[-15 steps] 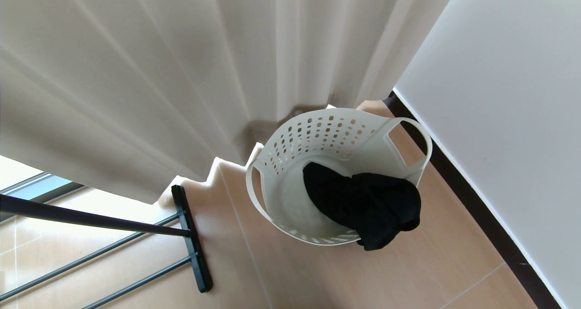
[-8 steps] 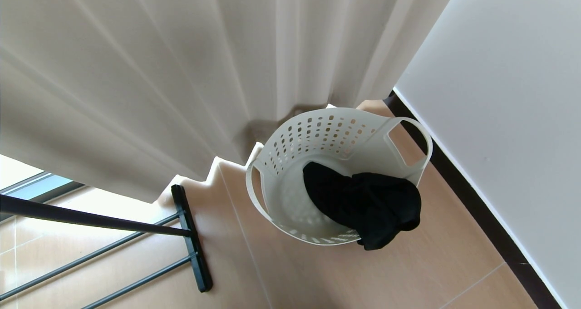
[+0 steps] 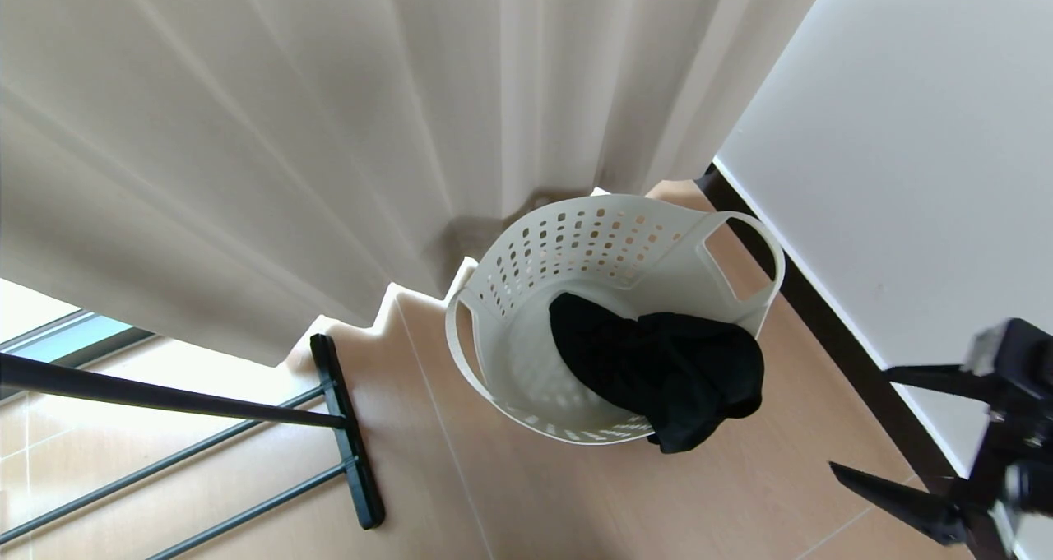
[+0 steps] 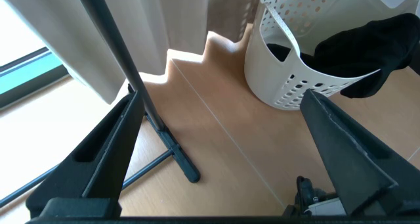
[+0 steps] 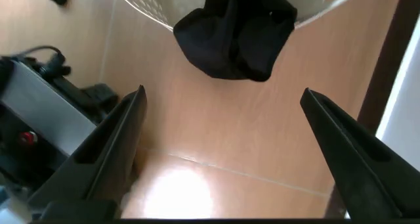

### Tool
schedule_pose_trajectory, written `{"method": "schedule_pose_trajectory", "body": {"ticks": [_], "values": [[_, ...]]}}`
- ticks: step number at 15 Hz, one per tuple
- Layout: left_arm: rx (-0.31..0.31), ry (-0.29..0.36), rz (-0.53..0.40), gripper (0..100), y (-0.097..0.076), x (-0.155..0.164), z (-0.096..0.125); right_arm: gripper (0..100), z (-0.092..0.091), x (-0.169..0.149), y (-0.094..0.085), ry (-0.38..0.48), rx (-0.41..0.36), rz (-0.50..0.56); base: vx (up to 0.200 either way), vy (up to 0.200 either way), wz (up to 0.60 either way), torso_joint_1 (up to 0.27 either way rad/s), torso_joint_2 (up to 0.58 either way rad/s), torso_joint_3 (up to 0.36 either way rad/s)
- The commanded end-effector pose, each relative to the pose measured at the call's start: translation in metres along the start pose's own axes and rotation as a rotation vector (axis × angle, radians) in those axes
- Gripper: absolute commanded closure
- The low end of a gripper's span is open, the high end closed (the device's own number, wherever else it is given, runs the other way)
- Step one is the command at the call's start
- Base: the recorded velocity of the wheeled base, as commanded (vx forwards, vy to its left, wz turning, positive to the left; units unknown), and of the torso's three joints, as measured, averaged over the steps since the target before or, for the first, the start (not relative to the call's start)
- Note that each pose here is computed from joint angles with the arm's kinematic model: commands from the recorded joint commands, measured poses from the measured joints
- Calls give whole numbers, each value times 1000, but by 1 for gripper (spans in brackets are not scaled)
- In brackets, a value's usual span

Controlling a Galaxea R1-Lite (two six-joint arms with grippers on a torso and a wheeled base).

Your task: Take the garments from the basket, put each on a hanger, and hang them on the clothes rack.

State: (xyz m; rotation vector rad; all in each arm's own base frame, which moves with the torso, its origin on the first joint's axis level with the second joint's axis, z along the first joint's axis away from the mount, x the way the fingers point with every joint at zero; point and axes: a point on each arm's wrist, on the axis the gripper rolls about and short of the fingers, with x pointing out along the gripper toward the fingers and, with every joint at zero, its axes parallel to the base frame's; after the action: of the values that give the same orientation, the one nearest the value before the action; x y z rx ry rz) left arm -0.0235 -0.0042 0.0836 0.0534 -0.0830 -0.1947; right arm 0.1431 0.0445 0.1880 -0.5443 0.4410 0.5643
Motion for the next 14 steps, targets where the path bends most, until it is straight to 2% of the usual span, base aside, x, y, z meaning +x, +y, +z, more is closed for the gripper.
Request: {"method": "schedule_pose_trajectory", "body": {"ticks": [1,2,3,5,8,11,14], "values": [[0,-1,0,0,0,0,0,0,38,95,-24,87,-277,119,0,0,0,0,0,0],[0,-1,0,0,0,0,0,0,44,123,-30,103,-383,126,0,0,0,0,0,0],[0,-1,0,0,0,0,0,0,48,138,-34,131,-413,107,0,0,0,0,0,0],[0,-1,0,0,0,0,0,0,49,152,-39,208,-423,34,0,0,0,0,0,0],[0,-1,0,0,0,0,0,0,57,161,-50,249,-428,-56,0,0,0,0,0,0],[0,-1,0,0,0,0,0,0,69,175,-59,267,-486,-119,0,0,0,0,0,0],[0,-1,0,0,0,0,0,0,67,180,-61,329,-513,-163,0,0,0,0,0,0]]}}
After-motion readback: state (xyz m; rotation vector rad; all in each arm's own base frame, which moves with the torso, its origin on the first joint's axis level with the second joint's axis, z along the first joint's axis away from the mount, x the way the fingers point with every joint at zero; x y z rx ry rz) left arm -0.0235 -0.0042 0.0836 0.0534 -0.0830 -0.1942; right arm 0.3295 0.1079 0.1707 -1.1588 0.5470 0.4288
